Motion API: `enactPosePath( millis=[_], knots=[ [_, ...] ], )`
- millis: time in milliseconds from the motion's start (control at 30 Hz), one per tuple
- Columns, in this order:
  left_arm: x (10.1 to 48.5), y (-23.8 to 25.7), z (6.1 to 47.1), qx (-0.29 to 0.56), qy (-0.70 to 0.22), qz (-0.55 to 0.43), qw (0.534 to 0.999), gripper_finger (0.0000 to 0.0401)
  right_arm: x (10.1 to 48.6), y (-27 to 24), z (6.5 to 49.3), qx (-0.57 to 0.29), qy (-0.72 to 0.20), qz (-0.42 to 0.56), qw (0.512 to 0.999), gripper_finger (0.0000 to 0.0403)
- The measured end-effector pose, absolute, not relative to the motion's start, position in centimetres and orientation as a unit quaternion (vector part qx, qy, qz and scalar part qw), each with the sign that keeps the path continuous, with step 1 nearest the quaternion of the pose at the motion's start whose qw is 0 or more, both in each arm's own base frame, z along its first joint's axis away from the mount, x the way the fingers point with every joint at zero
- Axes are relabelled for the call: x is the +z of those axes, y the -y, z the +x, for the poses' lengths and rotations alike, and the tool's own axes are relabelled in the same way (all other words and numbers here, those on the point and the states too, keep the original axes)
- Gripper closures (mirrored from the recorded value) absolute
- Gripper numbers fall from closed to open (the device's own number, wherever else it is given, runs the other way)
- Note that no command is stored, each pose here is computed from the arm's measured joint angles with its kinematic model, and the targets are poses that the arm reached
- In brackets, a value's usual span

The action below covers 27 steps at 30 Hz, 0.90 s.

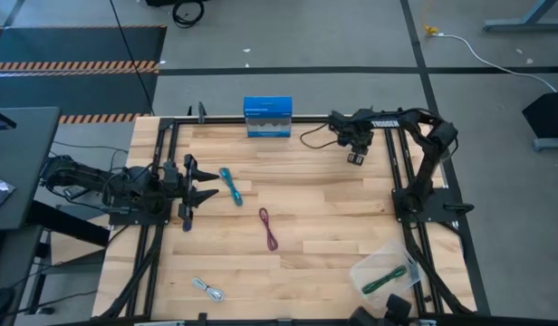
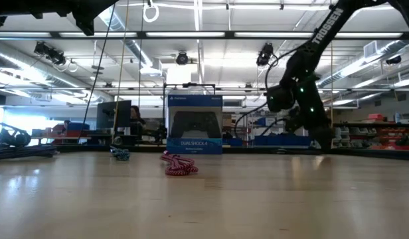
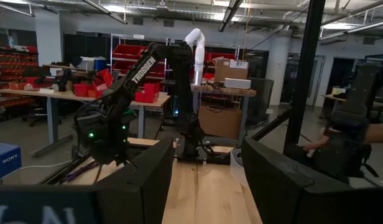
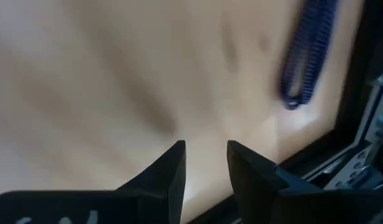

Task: Pick and place USB-C Cables
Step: Put the right dark blue charger cable into the transparent bin

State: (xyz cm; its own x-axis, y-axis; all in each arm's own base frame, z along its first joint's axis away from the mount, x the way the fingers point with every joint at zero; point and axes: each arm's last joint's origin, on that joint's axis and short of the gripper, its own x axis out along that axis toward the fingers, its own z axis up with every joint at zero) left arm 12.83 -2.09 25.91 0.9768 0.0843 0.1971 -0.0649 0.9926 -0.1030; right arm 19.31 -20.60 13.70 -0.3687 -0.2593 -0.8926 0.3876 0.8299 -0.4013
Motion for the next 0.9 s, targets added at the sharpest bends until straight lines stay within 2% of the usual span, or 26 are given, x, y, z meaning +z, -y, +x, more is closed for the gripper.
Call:
enactPosePath(
  millis=[333,467,667,900],
  knots=[
    [25.8,2.1,12.8,0.039,0.098,-0.047,0.993,0.0202,12.9,22.0,18.3,-0.274,-0.771,-0.015,0.575,0.0279],
    [25.9,2.1,12.9,0.039,0.098,-0.047,0.993,0.0202,13.2,22.8,18.8,-0.293,-0.743,-0.036,0.601,0.0279],
    [25.8,2.1,12.9,0.039,0.094,-0.046,0.994,0.0202,13.4,23.8,18.3,-0.296,-0.716,-0.009,0.632,0.0279],
    [25.7,2.1,12.9,0.039,0.092,-0.045,0.994,0.0202,13.4,24.8,16.9,-0.3,-0.703,0.03,0.644,0.0279]
  ],
)
